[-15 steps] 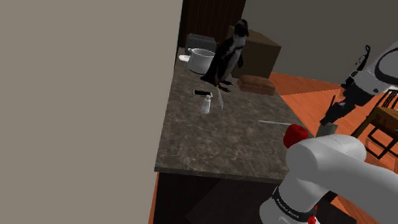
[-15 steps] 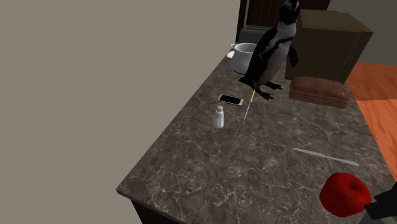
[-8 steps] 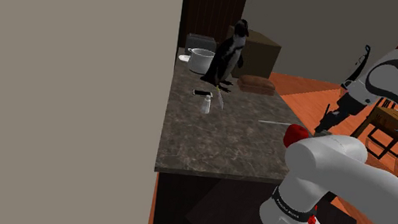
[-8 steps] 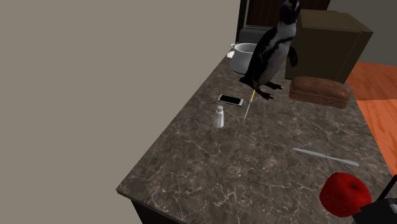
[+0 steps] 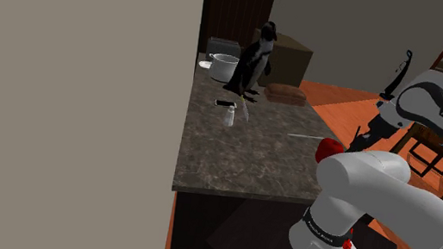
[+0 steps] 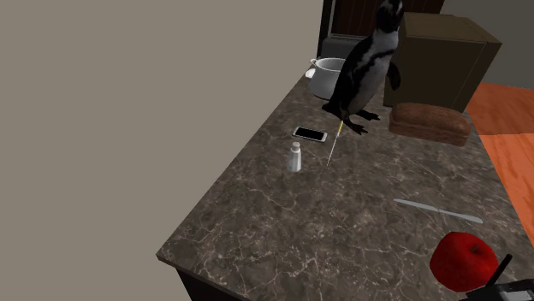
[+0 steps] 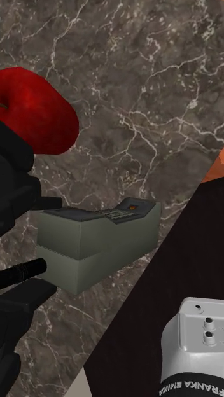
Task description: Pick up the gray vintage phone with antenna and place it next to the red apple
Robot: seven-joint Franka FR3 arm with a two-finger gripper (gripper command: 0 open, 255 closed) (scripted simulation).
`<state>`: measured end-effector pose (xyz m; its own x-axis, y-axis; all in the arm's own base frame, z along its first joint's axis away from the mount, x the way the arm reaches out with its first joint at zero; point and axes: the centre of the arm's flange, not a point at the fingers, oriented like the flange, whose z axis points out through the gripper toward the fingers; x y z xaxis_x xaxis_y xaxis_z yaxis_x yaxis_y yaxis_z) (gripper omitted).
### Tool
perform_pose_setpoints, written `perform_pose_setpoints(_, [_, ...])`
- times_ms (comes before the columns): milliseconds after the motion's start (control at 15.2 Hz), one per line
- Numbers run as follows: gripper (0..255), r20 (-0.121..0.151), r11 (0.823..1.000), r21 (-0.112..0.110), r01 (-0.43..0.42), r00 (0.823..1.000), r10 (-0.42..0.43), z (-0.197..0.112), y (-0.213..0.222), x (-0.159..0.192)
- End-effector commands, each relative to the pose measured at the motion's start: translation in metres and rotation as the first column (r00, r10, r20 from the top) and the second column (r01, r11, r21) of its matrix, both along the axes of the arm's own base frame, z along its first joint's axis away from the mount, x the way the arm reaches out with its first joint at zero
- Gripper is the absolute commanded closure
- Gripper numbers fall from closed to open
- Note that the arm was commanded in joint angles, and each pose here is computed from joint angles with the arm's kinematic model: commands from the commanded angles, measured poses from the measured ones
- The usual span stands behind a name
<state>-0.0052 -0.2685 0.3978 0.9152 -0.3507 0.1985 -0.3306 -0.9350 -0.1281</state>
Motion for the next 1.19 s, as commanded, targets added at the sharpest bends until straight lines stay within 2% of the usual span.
perform_pose_setpoints(0, [255,0.0,1.0,-0.001,0.0,1.0,0.0,-0.01,-0.001,0.0])
perform_pose_setpoints(594, [255,0.0,1.0,-0.001,0.0,1.0,0.0,-0.056,-0.001,0.0])
perform_pose_setpoints(1056, [255,0.0,1.0,-0.001,0.0,1.0,0.0,-0.056,-0.001,0.0])
perform_pose_setpoints(1122, [0,0.0,1.0,-0.001,0.0,1.0,0.0,-0.056,-0.001,0.0])
